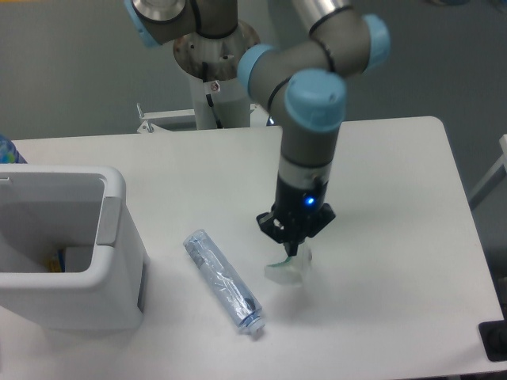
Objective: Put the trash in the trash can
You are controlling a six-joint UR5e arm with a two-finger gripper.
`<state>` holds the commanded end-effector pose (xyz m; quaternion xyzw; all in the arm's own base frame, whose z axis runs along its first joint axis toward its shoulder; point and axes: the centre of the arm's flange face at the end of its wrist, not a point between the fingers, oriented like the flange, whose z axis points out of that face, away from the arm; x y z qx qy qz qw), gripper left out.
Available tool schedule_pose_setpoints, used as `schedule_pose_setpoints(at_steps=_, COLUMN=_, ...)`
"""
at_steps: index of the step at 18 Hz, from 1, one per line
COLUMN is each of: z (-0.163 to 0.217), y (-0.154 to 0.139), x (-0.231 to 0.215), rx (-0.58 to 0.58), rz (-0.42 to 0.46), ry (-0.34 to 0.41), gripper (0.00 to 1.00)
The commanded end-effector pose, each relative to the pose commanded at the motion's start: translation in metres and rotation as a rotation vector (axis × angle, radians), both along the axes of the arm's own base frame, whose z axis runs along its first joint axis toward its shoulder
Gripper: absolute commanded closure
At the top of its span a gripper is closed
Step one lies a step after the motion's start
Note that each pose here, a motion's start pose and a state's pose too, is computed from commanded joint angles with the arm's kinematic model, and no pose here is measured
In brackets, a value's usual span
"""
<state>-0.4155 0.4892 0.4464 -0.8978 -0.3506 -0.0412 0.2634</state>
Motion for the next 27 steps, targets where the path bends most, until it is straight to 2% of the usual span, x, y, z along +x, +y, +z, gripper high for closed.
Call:
schedule_pose_setpoints(at_steps=5, z=0.061, y=0.014, x=-0.004, rx=0.112, rz=0.083, ry=0.003, gripper=1.00)
schedule_pose_setpoints(at_steps=8, z=0.077, y=0.016, x=0.000, rx=0.142, rz=0.136, ry=-0.015, gripper=1.00)
schedule_pose_setpoints(at_steps=11, z=0.093, y=0.021, x=0.019, rx=0.167, rz=0.135, ry=-0.018, gripper=1.00)
schedule_pose_setpoints(at_steps=17, z=0.125, y=0.047, x=0.094, rx=0.205, rz=0.057, ry=-0.016, gripper=1.00)
schedule_pose_setpoints(at_steps=22, z=0.141, y=0.069, x=0.170, rx=0.222, rz=-0.059, ry=-0.015, gripper=1.00)
schedule_pose_setpoints(at_steps=27, z=0.160, y=0.079, x=0.240, rx=0.246, rz=-0.167, ry=-0.008, gripper=1.00)
